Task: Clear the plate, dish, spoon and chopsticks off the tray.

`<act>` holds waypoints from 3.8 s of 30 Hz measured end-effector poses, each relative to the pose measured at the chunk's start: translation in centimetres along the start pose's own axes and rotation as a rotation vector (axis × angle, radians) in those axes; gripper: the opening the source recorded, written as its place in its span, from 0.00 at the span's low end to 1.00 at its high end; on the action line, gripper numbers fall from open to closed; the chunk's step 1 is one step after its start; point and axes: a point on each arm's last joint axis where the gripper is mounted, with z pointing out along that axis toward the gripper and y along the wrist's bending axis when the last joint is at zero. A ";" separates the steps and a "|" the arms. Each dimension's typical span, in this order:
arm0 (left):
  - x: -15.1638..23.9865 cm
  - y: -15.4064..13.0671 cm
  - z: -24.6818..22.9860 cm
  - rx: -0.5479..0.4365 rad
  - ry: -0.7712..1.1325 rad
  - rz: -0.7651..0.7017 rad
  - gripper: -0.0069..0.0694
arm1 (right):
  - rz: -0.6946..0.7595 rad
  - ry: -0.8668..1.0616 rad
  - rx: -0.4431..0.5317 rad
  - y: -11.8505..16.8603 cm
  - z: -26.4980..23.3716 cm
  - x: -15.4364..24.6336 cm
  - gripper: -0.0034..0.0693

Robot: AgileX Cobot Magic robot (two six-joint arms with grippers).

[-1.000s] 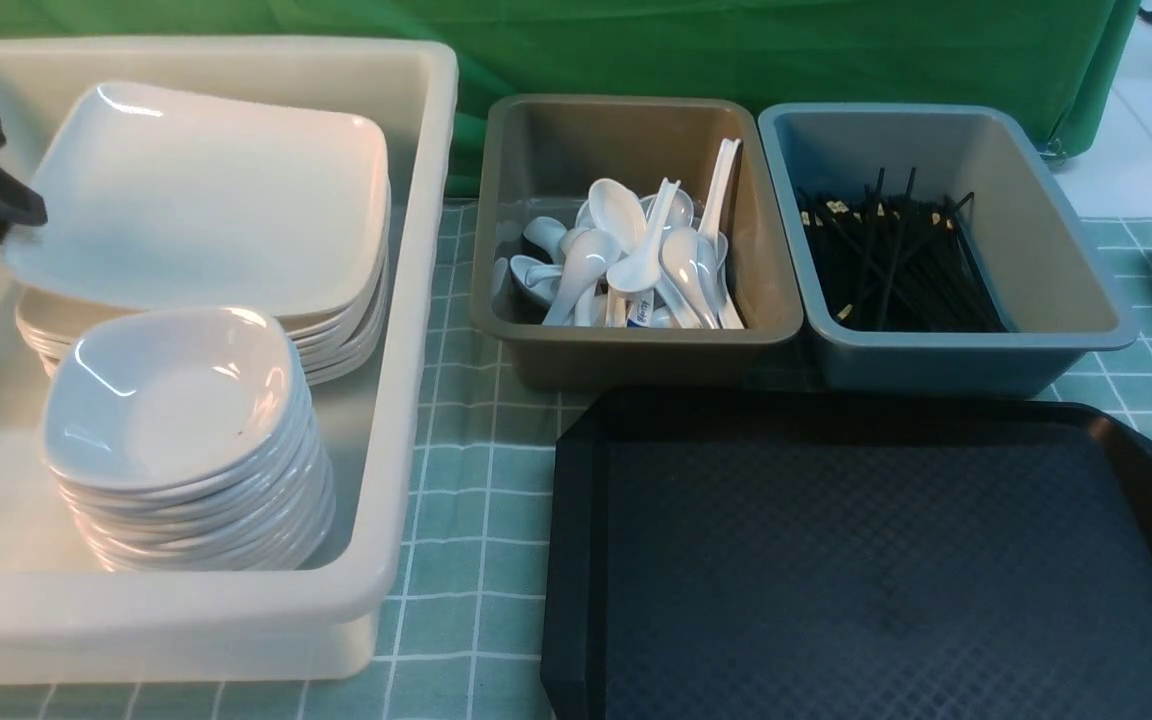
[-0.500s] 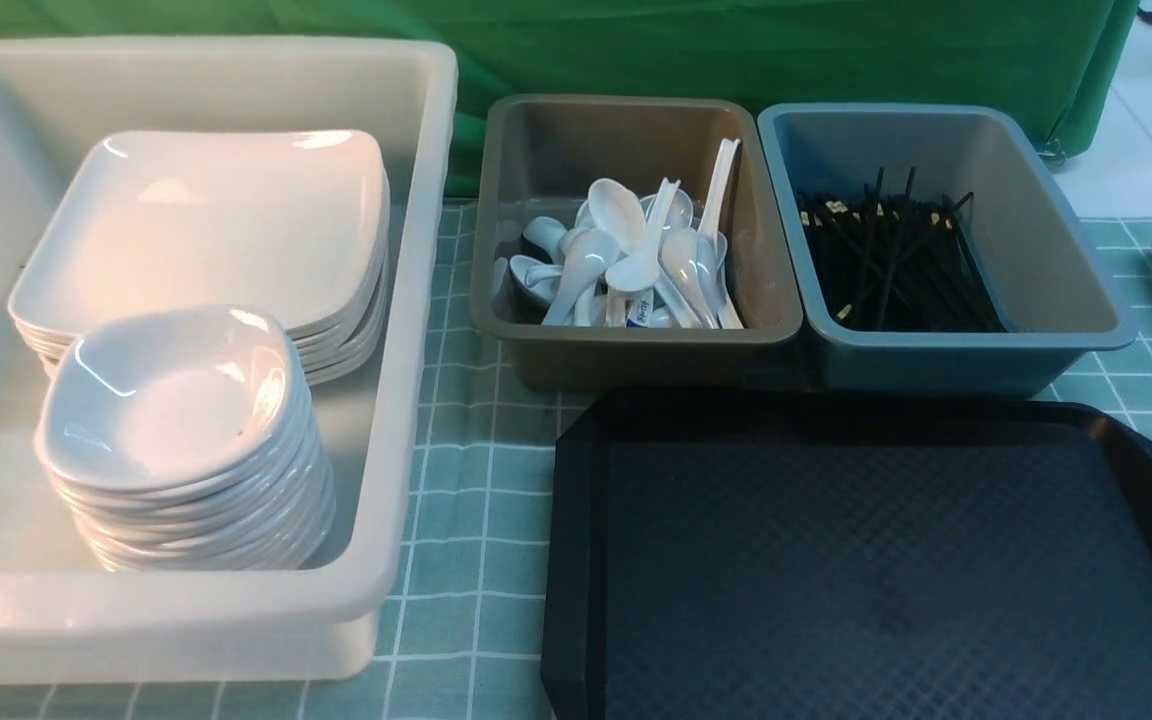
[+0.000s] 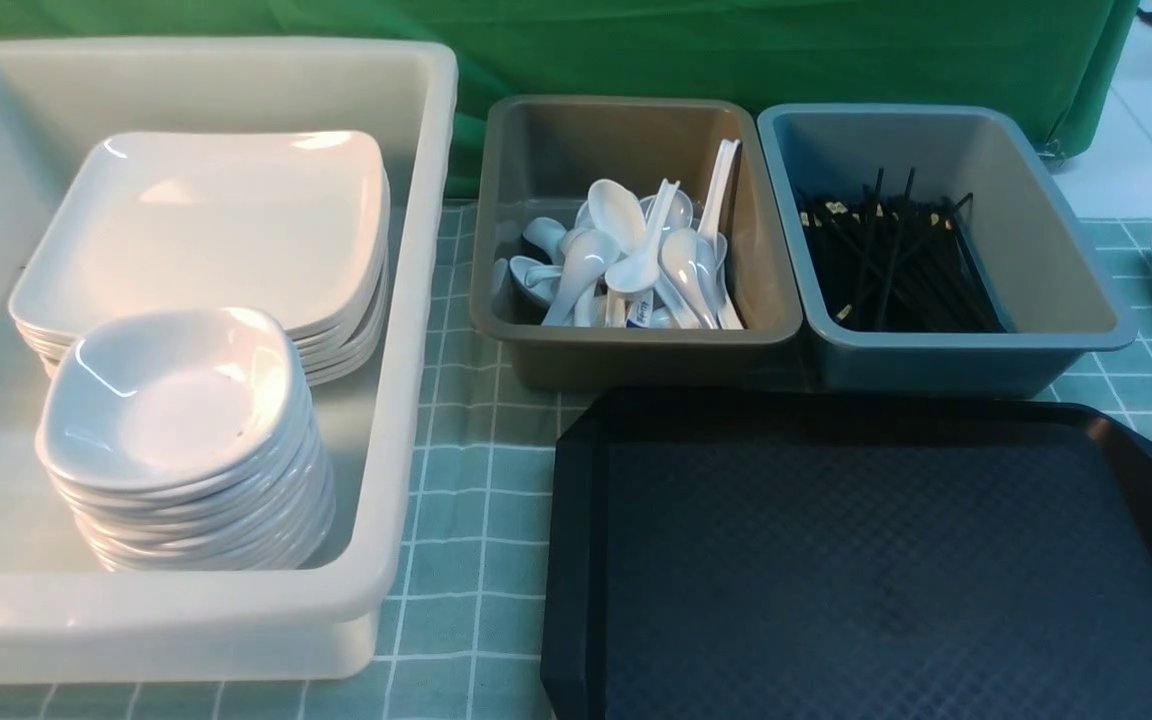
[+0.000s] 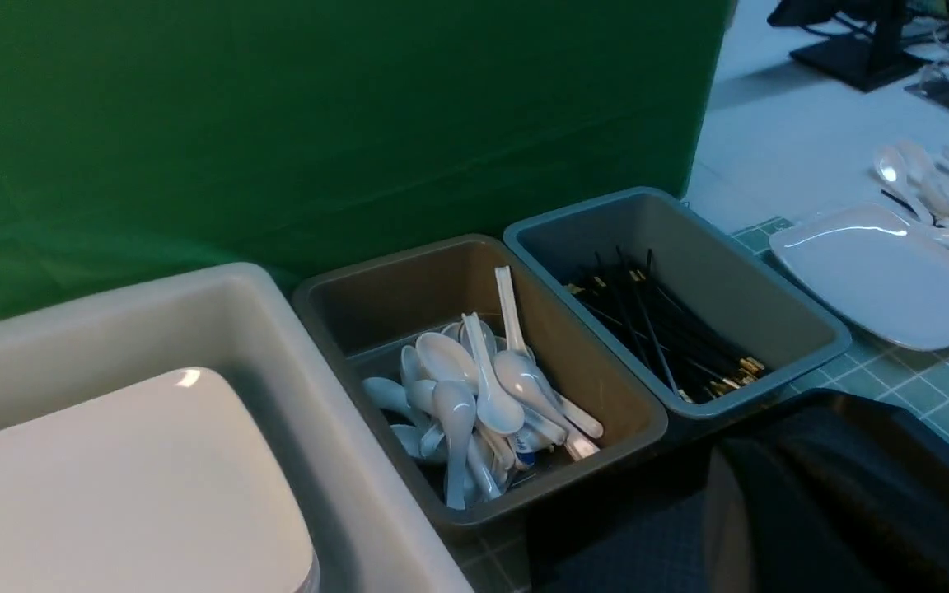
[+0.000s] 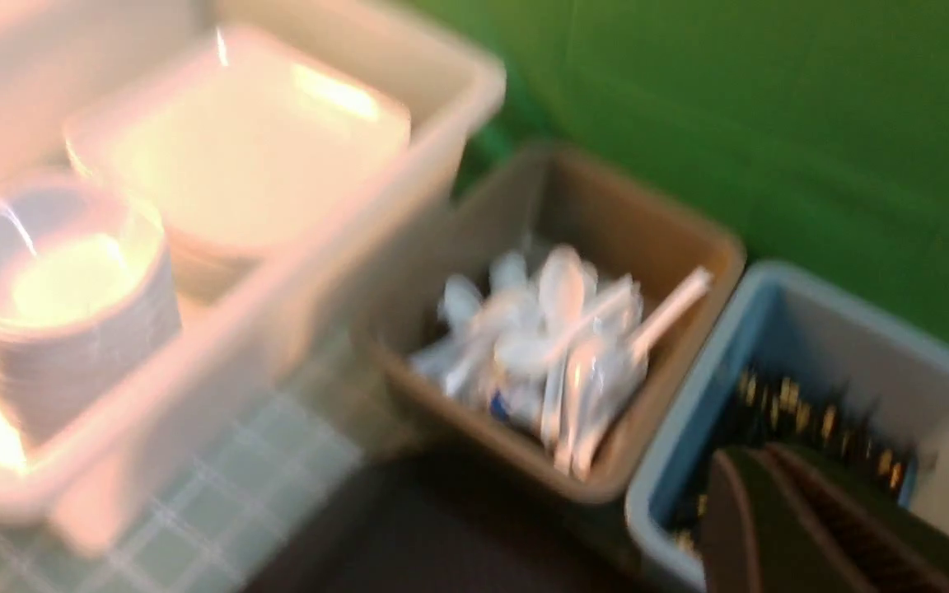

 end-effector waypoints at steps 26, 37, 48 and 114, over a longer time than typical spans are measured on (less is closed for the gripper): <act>21.3 -1.4 -1.0 -0.177 -0.253 -0.215 0.10 | -0.046 -0.779 0.166 2.3 -11.2 16.1 0.31; 21.4 -1.3 -0.9 -0.189 -0.246 -0.191 0.10 | -0.034 -0.607 0.160 2.3 -10.1 17.3 0.37; 26.7 2.1 1.9 -0.481 -0.234 -0.123 0.11 | -0.032 -0.571 0.157 2.3 -9.9 17.6 0.38; 32.5 2.9 3.8 -0.547 -0.111 -0.178 0.11 | 0.232 0.086 0.549 2.5 -0.1 32.7 0.38</act>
